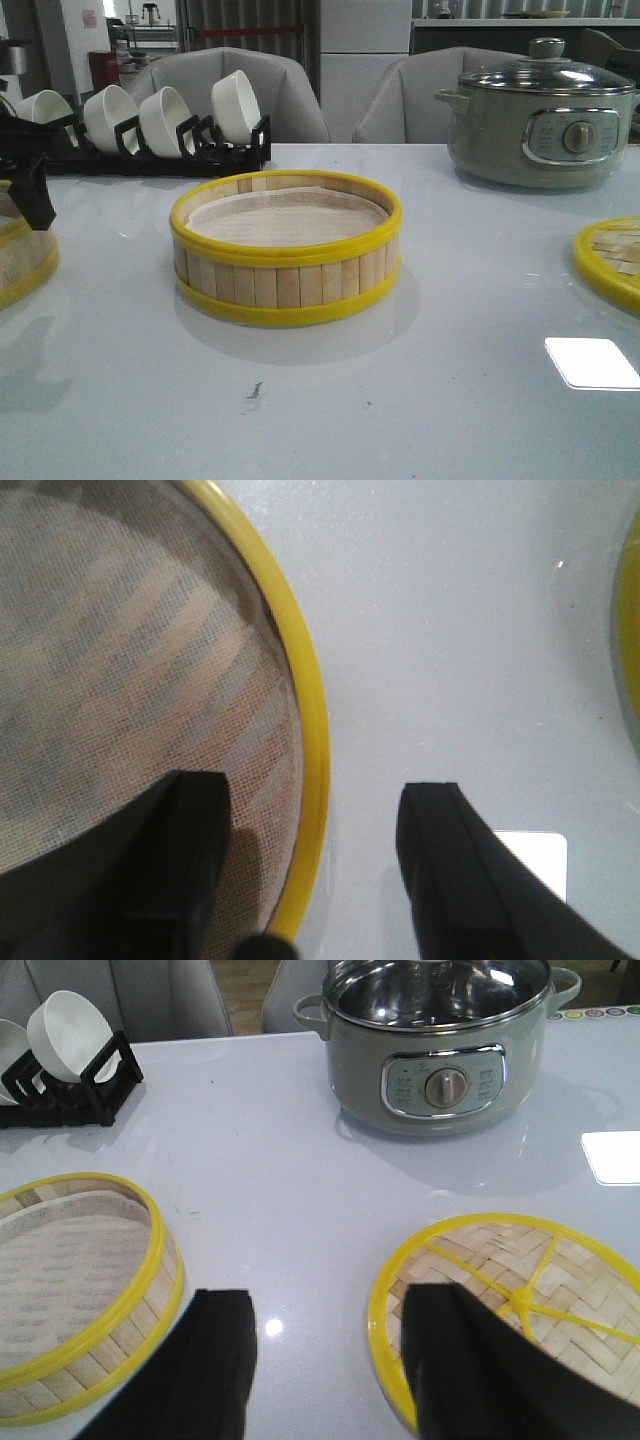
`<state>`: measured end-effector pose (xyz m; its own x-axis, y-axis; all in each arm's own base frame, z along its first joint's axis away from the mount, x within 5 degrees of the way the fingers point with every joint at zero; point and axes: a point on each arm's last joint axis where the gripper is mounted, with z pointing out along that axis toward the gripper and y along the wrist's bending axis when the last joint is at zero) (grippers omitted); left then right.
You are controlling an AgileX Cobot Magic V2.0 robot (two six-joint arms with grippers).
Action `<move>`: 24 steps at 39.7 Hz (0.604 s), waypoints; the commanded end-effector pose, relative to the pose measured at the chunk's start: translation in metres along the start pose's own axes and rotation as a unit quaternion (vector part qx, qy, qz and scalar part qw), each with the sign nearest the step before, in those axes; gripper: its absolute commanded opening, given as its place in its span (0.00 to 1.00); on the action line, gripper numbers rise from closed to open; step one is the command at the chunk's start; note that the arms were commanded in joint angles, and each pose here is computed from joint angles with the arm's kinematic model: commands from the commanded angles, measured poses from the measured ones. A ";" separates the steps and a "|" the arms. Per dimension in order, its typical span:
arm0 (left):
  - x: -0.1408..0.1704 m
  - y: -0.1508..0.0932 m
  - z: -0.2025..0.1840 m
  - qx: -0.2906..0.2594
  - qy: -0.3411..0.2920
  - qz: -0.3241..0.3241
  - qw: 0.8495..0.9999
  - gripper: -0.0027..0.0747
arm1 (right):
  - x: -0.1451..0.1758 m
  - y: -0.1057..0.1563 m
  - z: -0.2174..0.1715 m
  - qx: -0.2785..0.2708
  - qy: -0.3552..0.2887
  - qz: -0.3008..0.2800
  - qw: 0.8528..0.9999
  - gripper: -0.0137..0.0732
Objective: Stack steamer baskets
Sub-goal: 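Lower the left gripper and grasp the rim of the nearby steamer basket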
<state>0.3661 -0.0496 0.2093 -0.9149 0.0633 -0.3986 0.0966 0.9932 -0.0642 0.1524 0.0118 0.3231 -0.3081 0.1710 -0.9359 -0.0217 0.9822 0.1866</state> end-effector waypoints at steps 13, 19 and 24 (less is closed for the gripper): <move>-0.011 -0.003 0.000 0.004 -0.030 -0.001 1.000 0.50 | -0.019 0.003 -0.004 -0.008 -0.057 -0.010 0.998 0.67; -0.011 -0.003 0.000 0.004 -0.030 -0.001 1.000 0.18 | -0.019 0.003 -0.004 -0.008 -0.057 -0.010 0.998 0.67; -0.012 -0.003 -0.002 0.004 -0.030 0.000 1.000 0.16 | -0.019 0.003 -0.004 -0.008 -0.057 -0.010 0.998 0.67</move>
<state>0.3720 -0.0503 0.1869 -0.9336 0.0673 -0.3520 0.0949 0.9936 -0.0616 0.1524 0.0118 0.3231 -0.3081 0.1710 -0.9359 -0.0217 0.9822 0.1866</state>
